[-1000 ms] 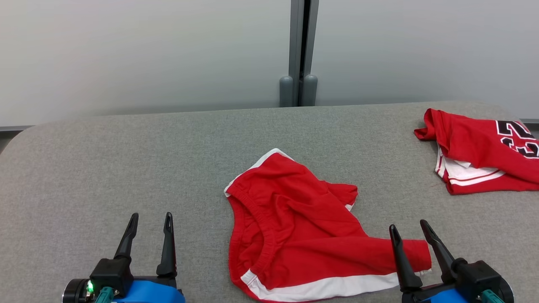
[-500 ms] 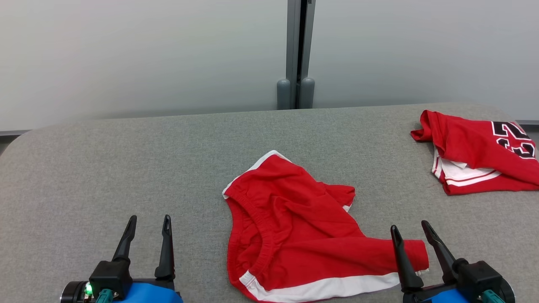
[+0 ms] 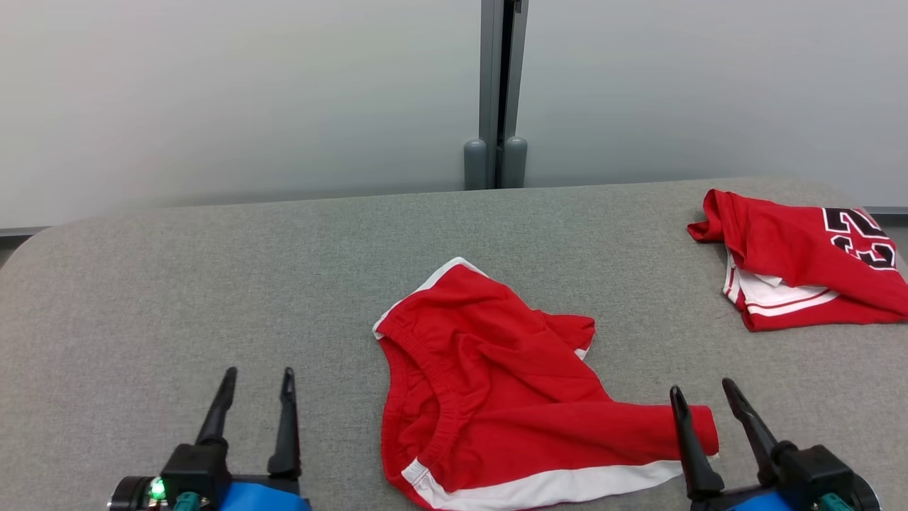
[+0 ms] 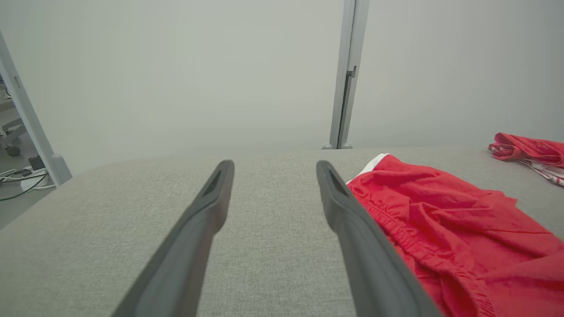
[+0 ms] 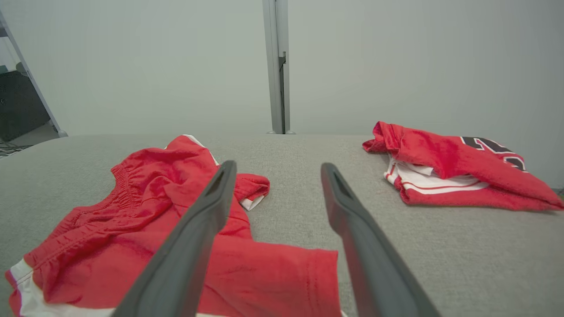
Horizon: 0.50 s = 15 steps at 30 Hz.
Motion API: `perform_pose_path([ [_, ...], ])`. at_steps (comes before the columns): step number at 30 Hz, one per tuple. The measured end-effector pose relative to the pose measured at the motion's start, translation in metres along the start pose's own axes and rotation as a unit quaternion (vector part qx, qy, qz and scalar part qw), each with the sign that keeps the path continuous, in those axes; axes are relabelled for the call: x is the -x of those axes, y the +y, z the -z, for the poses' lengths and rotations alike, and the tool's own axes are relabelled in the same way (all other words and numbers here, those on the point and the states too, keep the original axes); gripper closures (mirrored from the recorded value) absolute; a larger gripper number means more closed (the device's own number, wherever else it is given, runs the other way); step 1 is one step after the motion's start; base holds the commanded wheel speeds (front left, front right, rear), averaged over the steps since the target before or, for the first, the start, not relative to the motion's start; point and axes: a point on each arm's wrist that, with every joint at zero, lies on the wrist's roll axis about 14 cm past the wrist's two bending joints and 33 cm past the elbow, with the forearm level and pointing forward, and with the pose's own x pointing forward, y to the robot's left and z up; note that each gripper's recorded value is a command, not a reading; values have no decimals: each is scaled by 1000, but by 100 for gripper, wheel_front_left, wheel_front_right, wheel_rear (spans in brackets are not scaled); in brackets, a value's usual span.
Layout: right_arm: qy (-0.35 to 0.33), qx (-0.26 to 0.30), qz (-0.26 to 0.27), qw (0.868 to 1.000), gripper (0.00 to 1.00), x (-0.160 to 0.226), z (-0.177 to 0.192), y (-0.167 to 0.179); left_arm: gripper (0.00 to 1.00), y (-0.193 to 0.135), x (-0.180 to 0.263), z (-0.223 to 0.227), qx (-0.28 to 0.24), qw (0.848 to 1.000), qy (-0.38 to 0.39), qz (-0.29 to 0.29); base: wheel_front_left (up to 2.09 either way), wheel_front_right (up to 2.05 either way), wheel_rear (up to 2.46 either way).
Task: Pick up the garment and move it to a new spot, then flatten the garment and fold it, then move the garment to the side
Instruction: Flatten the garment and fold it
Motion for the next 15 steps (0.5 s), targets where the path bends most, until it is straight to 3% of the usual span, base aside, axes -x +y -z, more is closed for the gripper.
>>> perform_pose_path([
  [8,71,46,-1,996,0,23,37,-26,0,-48,2,15,-1,996,23,80,0,0,0],
  [15,133,57,-7,989,0,40,69,-39,0,-96,17,45,-1,983,73,168,0,0,0],
])
